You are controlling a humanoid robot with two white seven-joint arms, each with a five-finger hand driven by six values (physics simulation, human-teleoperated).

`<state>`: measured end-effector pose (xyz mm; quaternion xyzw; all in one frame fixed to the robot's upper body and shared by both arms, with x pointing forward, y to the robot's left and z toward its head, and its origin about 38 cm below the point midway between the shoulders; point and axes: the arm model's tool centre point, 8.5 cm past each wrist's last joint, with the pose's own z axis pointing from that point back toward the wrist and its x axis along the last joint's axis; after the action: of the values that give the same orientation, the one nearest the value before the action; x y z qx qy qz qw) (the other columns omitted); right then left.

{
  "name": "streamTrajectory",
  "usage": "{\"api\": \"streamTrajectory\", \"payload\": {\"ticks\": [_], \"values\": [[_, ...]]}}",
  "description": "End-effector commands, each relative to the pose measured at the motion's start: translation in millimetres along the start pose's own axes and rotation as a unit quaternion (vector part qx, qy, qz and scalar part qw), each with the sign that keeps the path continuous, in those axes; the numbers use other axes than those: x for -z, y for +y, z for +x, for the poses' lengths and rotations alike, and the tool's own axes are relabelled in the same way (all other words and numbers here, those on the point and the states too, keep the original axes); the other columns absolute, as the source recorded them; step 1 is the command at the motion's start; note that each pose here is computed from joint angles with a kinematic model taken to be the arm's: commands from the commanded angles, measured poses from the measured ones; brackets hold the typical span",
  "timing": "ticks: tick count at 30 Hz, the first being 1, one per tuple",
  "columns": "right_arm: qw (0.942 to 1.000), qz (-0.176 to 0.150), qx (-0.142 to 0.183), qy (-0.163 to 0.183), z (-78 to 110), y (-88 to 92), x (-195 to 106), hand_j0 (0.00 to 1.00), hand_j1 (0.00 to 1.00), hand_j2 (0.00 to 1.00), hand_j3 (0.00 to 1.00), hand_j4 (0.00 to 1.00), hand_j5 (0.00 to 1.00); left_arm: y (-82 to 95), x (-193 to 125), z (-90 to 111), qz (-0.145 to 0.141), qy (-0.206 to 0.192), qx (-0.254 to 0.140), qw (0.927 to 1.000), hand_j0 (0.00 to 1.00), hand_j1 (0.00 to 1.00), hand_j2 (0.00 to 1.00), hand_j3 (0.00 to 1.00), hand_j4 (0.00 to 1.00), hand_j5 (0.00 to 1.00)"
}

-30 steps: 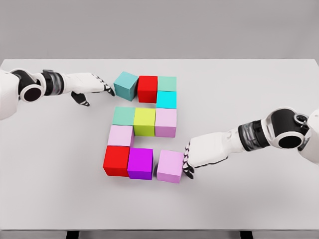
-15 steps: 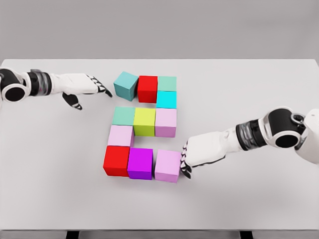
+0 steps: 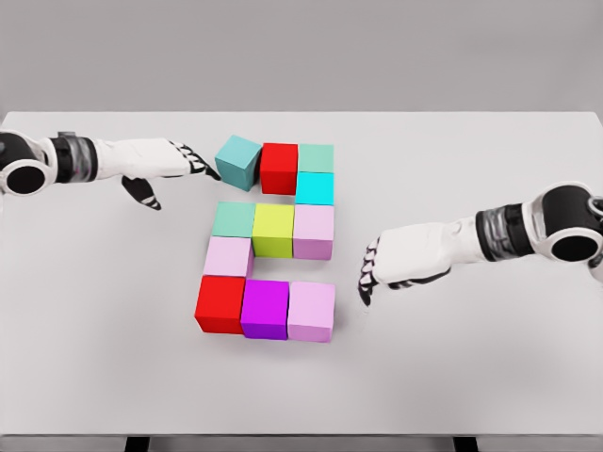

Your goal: Assemble the squares on the desktop into the number 2

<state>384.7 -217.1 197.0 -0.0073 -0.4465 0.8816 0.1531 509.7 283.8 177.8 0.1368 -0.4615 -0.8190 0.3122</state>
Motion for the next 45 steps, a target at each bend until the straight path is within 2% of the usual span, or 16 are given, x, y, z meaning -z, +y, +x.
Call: {"api": "streamTrajectory", "payload": {"ticks": [1,2,4,6,10,15,16,19,21,24,26,35,37,43,45], "values": [[0.9953,-0.067,0.013,0.069,-23.4,-28.5,-69.2,1.0,1.0,1.0,1.0,1.0,1.0,2.9,0.1,2.6,0.007,-0.005,-0.004,1.0,0.97,0.97,0.97,0.97,0.97,0.97],[0.9904,-0.102,0.026,0.09,-31.1,-37.4,-95.2,1.0,1.0,1.0,1.0,1.0,1.0,3.0,0.1,2.6,0.007,-0.005,-0.004,0.9999,0.97,0.97,0.97,0.97,0.97,0.97],[0.9812,-0.149,0.031,0.118,-38.2,-47.6,-125.2,1.0,1.0,1.0,1.0,1.0,1.0,4.2,1.5,4.1,0.01,-0.008,-0.008,0.9999,0.97,0.97,0.97,0.97,0.97,0.97],[0.9754,-0.175,0.036,0.129,-37.6,-45.7,-135.6,1.0,1.0,1.0,1.0,1.0,1.0,-1.7,2.3,4.8,0.007,-0.01,-0.013,0.9998,0.97,0.97,0.97,0.97,0.97,0.97],[0.9729,-0.189,0.059,0.12,-44.1,-37.3,-121.4,1.0,1.0,1.0,1.0,1.0,1.0,-3.7,5.7,7.4,0.006,-0.014,-0.016,0.9998,0.97,0.97,0.97,0.97,0.97,0.97],[0.966,-0.186,0.119,0.134,-77.8,-7.0,-87.0,1.0,1.0,1.0,1.0,1.0,1.0,-1.0,8.6,13.1,0.009,-0.023,-0.015,0.9996,0.97,0.97,0.97,0.97,0.97,0.97],[0.9656,-0.18,0.127,0.137,-84.7,-0.8,-71.9,1.0,1.0,1.0,1.0,1.0,1.0,-0.6,10.0,16.3,0.01,-0.028,-0.013,0.9995,0.97,0.97,0.97,0.97,0.97,0.97],[0.9687,-0.159,0.133,0.136,-83.2,15.0,-51.2,1.0,1.0,1.0,1.0,1.0,1.0,-1.6,12.6,22.6,0.01,-0.038,-0.012,0.9991,0.97,0.97,0.97,0.97,0.97,0.97],[0.971,-0.152,0.13,0.131,-80.5,16.2,-45.7,1.0,1.0,1.0,1.0,1.0,1.0,-0.7,13.6,27.1,0.012,-0.046,-0.01,0.9988,0.97,0.97,0.97,0.97,0.97,0.97],[0.9773,-0.156,0.094,0.109,-63.7,-2.8,-39.8,1.0,1.0,1.0,1.0,1.0,1.0,-0.2,13.2,27.6,0.013,-0.047,-0.012,0.9987,0.97,0.97,0.97,0.97,0.97,0.97],[0.9787,-0.149,0.088,0.11,-62.3,-1.6,-35.5,1.0,1.0,1.0,1.0,1.0,1.0,-0.1,13.2,27.7,0.014,-0.047,-0.014,0.9987,0.97,0.97,0.97,0.97,0.97,0.97],[0.9787,-0.141,0.092,0.118,-64.1,7.5,-32.2,1.0,1.0,1.0,1.0,1.0,1.0,-0.9,17.2,33.8,0.014,-0.057,-0.013,0.9982,0.97,0.97,0.97,0.97,0.97,0.97],[0.9796,-0.136,0.094,0.114,-65.3,9.2,-17.6,1.0,1.0,1.0,1.0,1.0,1.0,-0.7,17.8,34.3,0.014,-0.058,-0.013,0.9982,0.97,0.97,0.97,0.97,0.97,0.97],[0.9809,-0.127,0.097,0.111,-63.0,16.9,-4.0,1.0,1.0,1.0,1.0,1.0,1.0,0.6,18.5,34.6,0.018,-0.058,-0.015,0.998,0.97,0.97,0.97,0.97,0.97,0.97],[0.9787,-0.126,0.111,0.118,-70.1,22.6,-2.3,1.0,1.0,1.0,1.0,1.0,1.0,0.8,18.2,34.0,0.019,-0.057,-0.015,0.9981,0.97,0.97,0.97,0.97,0.97,0.97]]}}
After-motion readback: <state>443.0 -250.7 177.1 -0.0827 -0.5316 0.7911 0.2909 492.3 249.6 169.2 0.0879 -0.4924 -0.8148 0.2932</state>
